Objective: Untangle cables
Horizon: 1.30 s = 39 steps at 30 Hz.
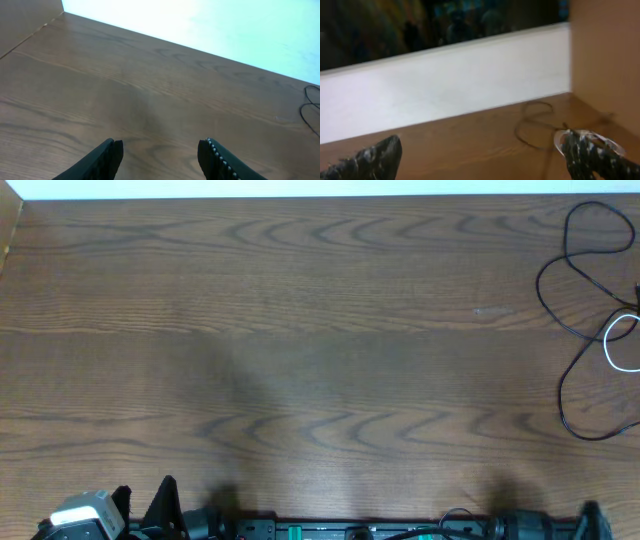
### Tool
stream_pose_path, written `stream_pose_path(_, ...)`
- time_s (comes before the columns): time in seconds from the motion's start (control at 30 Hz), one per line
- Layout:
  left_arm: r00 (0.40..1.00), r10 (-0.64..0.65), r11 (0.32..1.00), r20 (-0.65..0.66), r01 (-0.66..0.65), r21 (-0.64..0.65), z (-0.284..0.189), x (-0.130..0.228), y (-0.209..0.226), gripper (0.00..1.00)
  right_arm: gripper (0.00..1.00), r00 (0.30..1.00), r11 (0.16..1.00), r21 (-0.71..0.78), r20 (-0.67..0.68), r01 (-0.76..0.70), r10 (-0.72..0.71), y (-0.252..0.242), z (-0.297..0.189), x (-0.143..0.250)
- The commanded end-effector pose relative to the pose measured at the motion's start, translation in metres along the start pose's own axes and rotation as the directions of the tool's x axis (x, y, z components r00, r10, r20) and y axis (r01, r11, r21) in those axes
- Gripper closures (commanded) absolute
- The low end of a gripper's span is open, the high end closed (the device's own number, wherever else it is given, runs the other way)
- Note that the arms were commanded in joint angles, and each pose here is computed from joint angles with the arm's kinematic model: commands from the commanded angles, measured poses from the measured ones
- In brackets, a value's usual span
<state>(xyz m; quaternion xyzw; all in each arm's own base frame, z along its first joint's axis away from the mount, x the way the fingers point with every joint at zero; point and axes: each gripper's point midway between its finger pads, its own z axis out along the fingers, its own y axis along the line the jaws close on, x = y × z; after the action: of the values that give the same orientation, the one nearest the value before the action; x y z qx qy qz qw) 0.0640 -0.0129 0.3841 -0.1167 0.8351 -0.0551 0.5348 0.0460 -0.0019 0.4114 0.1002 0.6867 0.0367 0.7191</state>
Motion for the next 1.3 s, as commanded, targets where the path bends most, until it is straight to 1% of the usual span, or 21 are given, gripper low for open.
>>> stream_pose_path(0.0, 1.000, -0.002, 1.000, 0.009, 0.002, -0.003, -0.003, 0.000, 0.001, 0.46, 0.01, 0.998, 0.983, -0.174, 0.022, 0.060, -0.057, 0.028, -0.002, 0.006)
stream_pose_path(0.1, 1.000, -0.002, 1.000, 0.004, 0.002, -0.004, -0.003, 0.001, 0.001, 0.46, 0.01, 0.993, 0.965, -0.237, 0.031, 0.114, -0.110, 0.038, 0.000, 0.011)
stream_pose_path(0.33, 1.000, -0.003, 1.000, -0.002, 0.003, -0.005, -0.003, 0.002, 0.001, 0.46, 0.01, 0.977, 0.950, -0.238, -0.014, 0.203, -0.212, 0.033, 0.017, 0.035)
stream_pose_path(0.5, 1.000, -0.003, 1.000, -0.005, 0.003, -0.006, -0.003, 0.003, 0.001, 0.46, 0.01, 0.976, 0.942, -0.256, 0.043, 0.217, -0.214, 0.035, 0.018, 0.044)
stream_pose_path(0.6, 1.000, -0.003, 1.000, -0.006, 0.003, -0.006, -0.003, 0.003, 0.001, 0.46, 0.01, 0.978, 0.938, -0.278, 0.025, 0.205, -0.207, 0.037, 0.028, 0.051)
stream_pose_path(0.77, 1.000, -0.004, 1.000, -0.012, 0.004, -0.007, -0.003, 0.005, 0.002, 0.46, 0.01, 0.998, 0.953, -0.299, -0.001, 0.057, -0.059, 0.038, 0.055, 0.061)
stream_pose_path(0.9, 1.000, -0.005, 1.000, -0.013, 0.004, -0.008, -0.003, 0.005, 0.002, 0.46, 0.01, 1.000, 0.946, -0.324, -0.022, -0.009, 0.002, 0.039, 0.082, 0.078)
stream_pose_path(1.1, 1.000, -0.004, 1.000, -0.012, 0.004, -0.008, -0.003, 0.005, 0.002, 0.46, 0.01, 0.999, 0.924, -0.382, -0.031, -0.025, 0.014, 0.043, 0.114, 0.108)
stream_pose_path(1.27, 1.000, -0.004, 1.000, -0.012, 0.004, -0.008, -0.003, 0.005, 0.002, 0.46, 0.01, 0.998, 0.934, -0.355, -0.068, -0.032, 0.009, 0.032, 0.138, 0.145)
